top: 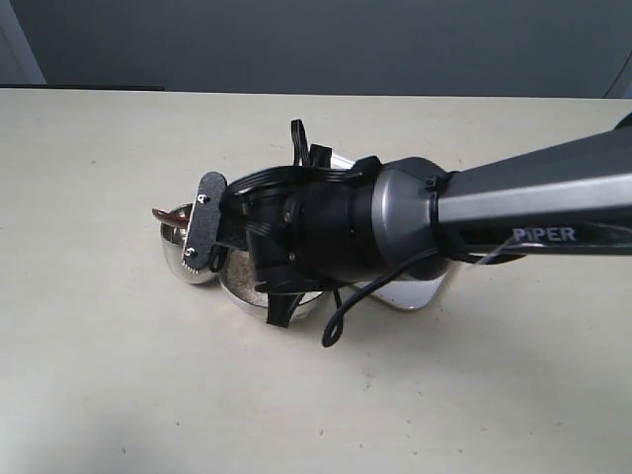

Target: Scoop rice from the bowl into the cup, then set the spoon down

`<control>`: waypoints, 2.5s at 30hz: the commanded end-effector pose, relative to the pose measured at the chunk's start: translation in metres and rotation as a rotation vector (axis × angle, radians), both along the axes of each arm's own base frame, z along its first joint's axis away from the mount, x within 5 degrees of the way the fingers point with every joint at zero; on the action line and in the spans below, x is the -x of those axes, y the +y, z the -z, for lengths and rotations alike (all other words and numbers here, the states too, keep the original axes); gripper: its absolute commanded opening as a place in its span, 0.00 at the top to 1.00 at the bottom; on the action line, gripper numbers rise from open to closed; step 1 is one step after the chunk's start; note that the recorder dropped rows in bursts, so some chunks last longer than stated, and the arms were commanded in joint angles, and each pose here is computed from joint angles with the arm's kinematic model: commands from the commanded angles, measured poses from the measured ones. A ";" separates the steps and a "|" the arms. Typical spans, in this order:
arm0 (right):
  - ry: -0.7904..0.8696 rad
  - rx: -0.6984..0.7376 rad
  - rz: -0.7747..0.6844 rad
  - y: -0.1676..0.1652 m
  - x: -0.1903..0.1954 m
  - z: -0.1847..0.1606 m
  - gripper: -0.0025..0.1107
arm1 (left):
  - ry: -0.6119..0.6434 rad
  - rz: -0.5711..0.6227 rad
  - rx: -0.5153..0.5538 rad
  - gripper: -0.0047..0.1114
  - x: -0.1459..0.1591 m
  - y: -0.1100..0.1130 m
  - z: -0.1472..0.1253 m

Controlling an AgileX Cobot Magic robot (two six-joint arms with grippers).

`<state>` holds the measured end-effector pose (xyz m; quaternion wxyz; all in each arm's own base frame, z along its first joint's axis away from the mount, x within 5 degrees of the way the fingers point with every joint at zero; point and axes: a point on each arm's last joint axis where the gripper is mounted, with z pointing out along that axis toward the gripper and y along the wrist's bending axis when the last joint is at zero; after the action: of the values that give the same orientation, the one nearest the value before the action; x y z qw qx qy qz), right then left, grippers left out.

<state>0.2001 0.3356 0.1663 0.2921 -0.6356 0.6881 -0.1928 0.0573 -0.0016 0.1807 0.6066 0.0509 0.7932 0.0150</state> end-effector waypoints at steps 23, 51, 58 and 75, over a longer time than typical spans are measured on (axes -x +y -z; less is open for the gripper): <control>0.158 -0.090 0.107 0.005 0.005 -0.011 0.99 | -0.019 0.001 0.008 0.96 0.000 0.000 -0.004; 0.277 -0.059 0.152 0.003 0.003 -0.025 0.99 | -0.019 0.001 0.008 0.96 0.000 0.000 -0.004; 0.156 0.011 0.084 0.003 -0.007 -0.032 0.99 | -0.019 0.001 0.008 0.96 0.000 0.000 -0.004; -0.003 0.242 0.442 -0.091 -0.084 -0.019 0.99 | -0.019 0.001 0.008 0.96 0.000 0.000 -0.004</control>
<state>0.2753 0.2580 0.1912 0.1795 -0.5212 0.7549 -0.3552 0.0573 -0.0016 0.1807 0.6066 0.0509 0.7932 0.0150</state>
